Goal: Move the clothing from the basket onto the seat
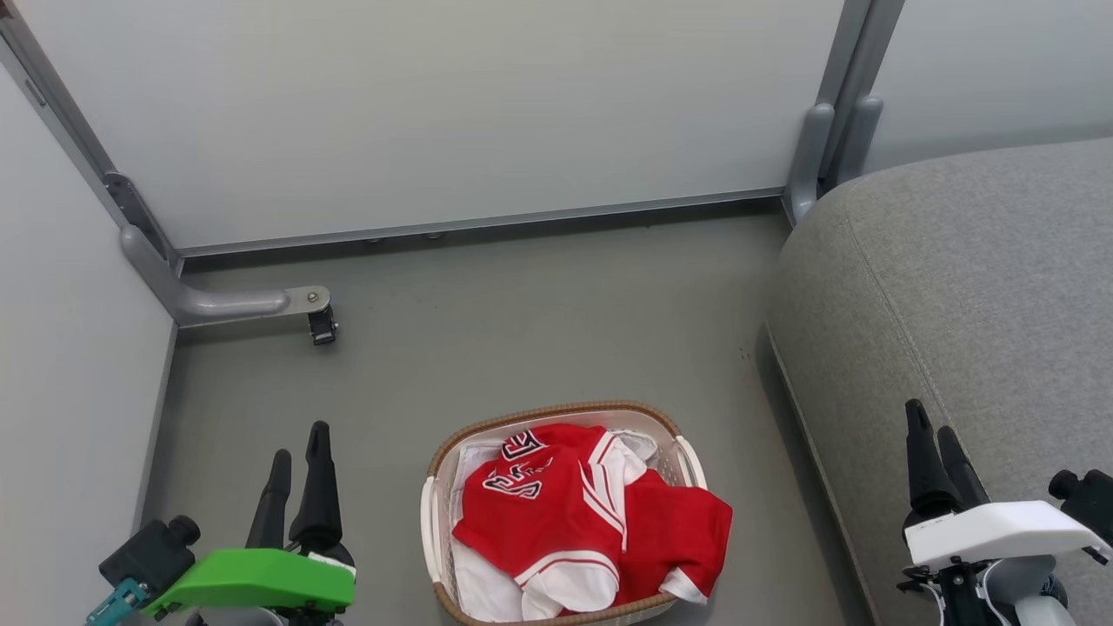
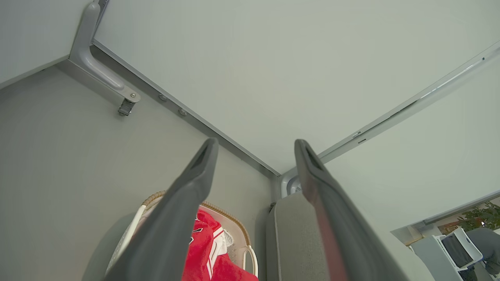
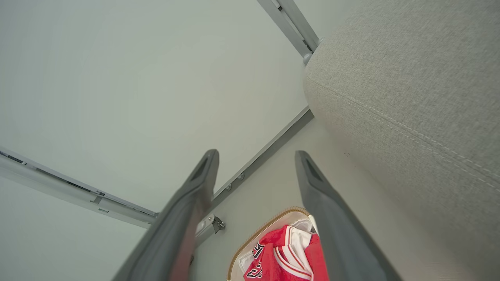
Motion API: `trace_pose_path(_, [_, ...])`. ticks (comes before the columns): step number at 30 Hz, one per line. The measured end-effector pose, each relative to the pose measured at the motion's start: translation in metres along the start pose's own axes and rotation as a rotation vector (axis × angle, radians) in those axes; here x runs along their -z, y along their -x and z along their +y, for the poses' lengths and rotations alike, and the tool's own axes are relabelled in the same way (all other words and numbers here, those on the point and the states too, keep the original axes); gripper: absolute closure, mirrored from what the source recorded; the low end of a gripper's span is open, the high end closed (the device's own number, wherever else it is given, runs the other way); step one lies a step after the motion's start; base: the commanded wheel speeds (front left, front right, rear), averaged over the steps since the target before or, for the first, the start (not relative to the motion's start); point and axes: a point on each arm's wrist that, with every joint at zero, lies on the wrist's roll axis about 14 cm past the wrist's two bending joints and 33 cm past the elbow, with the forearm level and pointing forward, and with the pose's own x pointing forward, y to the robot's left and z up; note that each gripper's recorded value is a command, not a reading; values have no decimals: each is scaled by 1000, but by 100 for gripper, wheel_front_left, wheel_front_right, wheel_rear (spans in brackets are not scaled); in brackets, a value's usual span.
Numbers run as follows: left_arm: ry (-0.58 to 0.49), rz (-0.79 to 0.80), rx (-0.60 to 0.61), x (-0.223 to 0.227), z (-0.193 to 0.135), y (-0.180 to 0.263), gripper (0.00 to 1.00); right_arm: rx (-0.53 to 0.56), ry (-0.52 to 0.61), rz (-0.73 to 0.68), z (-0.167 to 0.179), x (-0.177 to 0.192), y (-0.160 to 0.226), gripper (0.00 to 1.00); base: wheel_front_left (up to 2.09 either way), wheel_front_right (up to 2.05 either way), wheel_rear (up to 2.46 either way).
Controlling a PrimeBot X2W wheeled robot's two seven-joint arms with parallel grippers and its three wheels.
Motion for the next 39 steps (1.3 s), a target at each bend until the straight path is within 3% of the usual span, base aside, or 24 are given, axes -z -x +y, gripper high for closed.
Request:
trace_pose_path(20, [-241, 26, -2, 14, 4, 9, 0, -93, 331, 21, 20, 12, 1, 0, 0, 0, 0])
trace_pose_path(39, [-409, 51, 8, 26, 7, 15, 0, -150, 519, 44, 27, 26, 2, 0, 0, 0, 0])
